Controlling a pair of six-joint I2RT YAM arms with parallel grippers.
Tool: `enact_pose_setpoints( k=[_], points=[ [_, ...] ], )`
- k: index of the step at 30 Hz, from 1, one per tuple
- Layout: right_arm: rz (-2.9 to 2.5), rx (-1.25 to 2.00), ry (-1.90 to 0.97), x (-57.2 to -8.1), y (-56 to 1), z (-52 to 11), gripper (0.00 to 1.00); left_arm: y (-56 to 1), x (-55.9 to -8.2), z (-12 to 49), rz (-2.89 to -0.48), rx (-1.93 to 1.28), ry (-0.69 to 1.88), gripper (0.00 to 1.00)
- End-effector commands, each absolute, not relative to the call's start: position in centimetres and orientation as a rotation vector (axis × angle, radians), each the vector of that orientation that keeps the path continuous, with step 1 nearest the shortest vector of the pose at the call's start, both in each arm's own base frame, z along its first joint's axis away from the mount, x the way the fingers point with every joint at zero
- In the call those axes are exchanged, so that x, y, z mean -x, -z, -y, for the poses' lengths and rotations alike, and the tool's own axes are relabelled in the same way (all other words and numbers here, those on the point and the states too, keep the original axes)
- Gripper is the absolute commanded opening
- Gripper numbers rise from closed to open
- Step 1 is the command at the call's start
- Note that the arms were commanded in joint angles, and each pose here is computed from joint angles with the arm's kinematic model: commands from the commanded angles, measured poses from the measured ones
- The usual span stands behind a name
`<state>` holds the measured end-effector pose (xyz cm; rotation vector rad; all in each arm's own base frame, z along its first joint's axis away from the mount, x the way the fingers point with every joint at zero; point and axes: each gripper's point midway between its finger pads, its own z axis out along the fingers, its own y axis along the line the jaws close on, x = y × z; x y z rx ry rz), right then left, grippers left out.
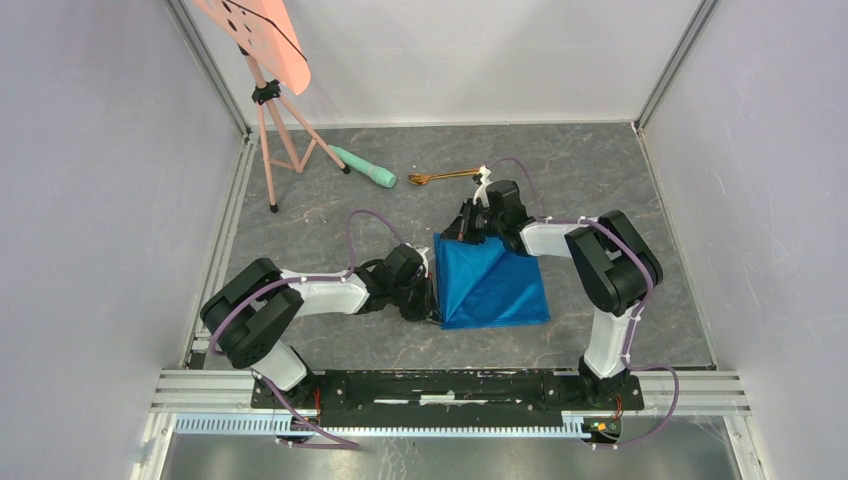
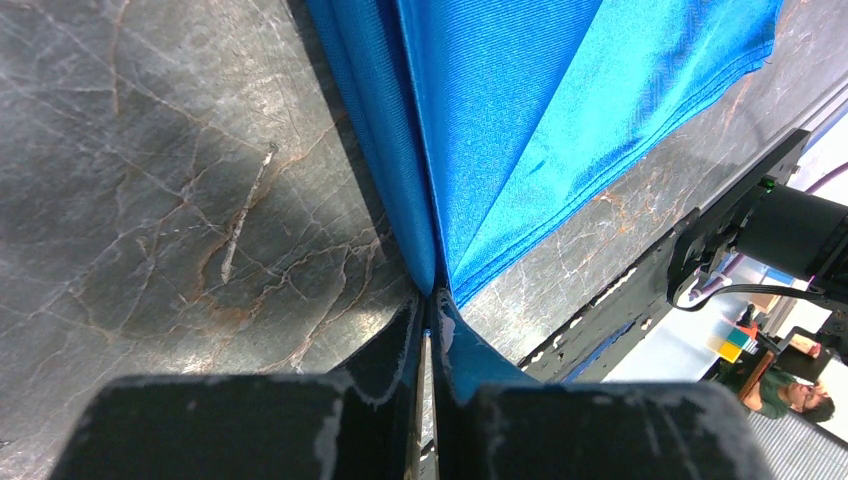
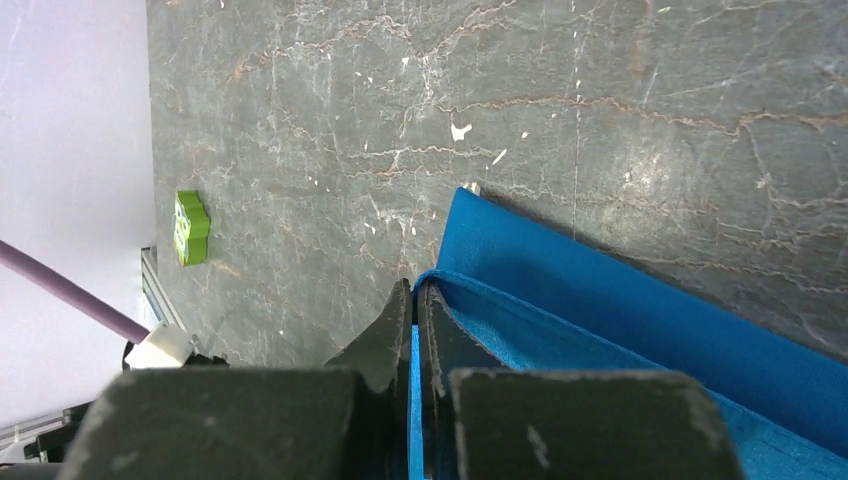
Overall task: Fold the napkin into a case and place the utensils inside
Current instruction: Fold the top corner of the square-folded napkin at the center of the board.
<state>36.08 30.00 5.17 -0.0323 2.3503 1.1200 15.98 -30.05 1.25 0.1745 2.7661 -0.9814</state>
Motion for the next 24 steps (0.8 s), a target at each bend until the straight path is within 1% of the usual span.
enact_pose_setpoints(
  k=[1, 24],
  points=[
    [-2.302, 0.066, -1.099, -37.7, -5.7, -30.7, 0.0, 3.1, -14.0, 26.0, -2.913, -0.139, 0.709, 0.09],
    [-2.338, 0.063, -1.046, -38.8, -3.3, -30.6, 0.01, 2.9, -14.0, 26.1, -2.901, -0.15, 0.719, 0.1]
  ],
)
